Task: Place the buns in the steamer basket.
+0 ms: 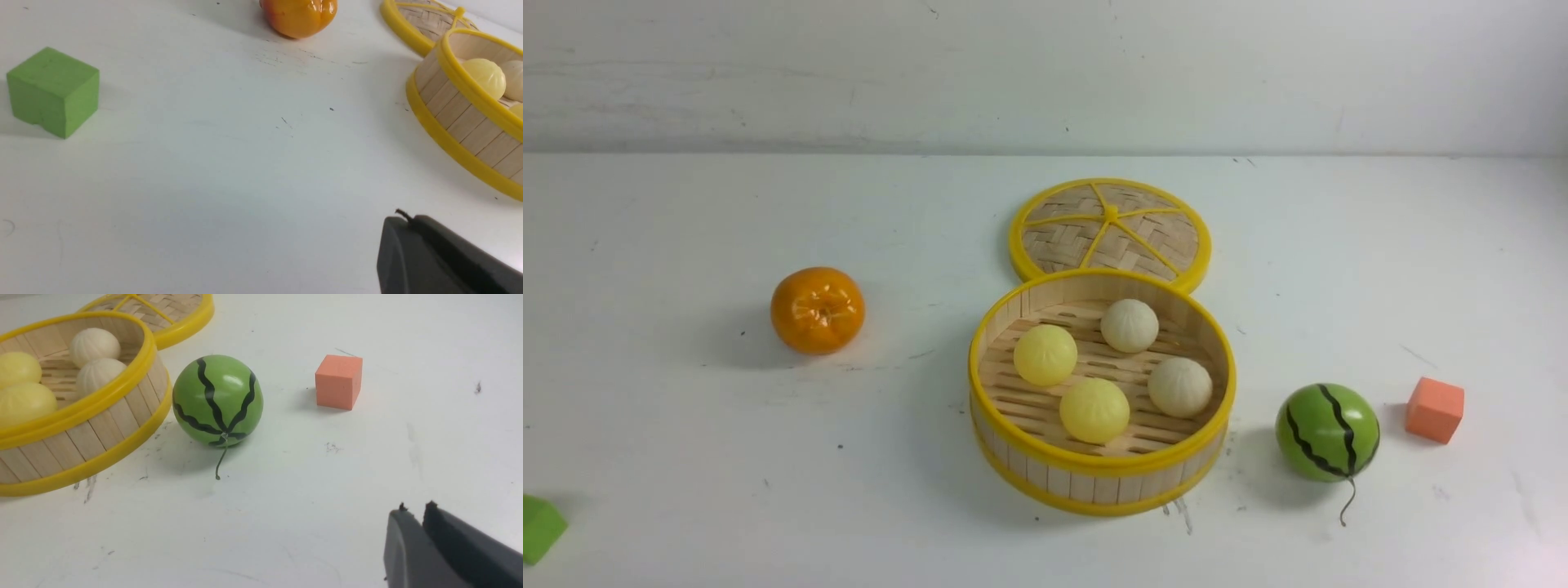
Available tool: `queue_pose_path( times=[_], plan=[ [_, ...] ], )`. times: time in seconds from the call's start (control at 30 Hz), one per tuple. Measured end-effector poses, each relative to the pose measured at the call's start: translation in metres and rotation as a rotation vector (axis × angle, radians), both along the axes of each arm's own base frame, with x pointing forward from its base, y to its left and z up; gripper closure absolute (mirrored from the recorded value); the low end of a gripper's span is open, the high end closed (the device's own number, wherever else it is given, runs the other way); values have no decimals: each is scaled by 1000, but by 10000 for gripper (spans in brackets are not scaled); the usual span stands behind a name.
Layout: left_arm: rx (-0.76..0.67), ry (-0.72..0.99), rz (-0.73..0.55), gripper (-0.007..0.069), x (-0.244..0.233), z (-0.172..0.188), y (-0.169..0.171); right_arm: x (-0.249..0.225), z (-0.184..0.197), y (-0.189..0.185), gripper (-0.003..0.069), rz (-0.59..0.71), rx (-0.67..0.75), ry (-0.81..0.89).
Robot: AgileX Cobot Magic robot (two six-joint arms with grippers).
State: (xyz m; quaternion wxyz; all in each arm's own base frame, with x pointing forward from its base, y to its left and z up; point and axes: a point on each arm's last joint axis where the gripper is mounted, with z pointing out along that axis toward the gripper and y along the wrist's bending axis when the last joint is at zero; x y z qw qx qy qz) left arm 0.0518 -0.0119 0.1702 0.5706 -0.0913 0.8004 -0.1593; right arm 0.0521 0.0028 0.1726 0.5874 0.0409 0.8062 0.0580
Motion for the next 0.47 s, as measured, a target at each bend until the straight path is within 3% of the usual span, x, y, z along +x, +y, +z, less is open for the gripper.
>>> queue_pose_path(
  times=[0.47],
  plan=[
    [0,0,0,638,0,0,0,0,0,0,587,0,0,0]
  ],
)
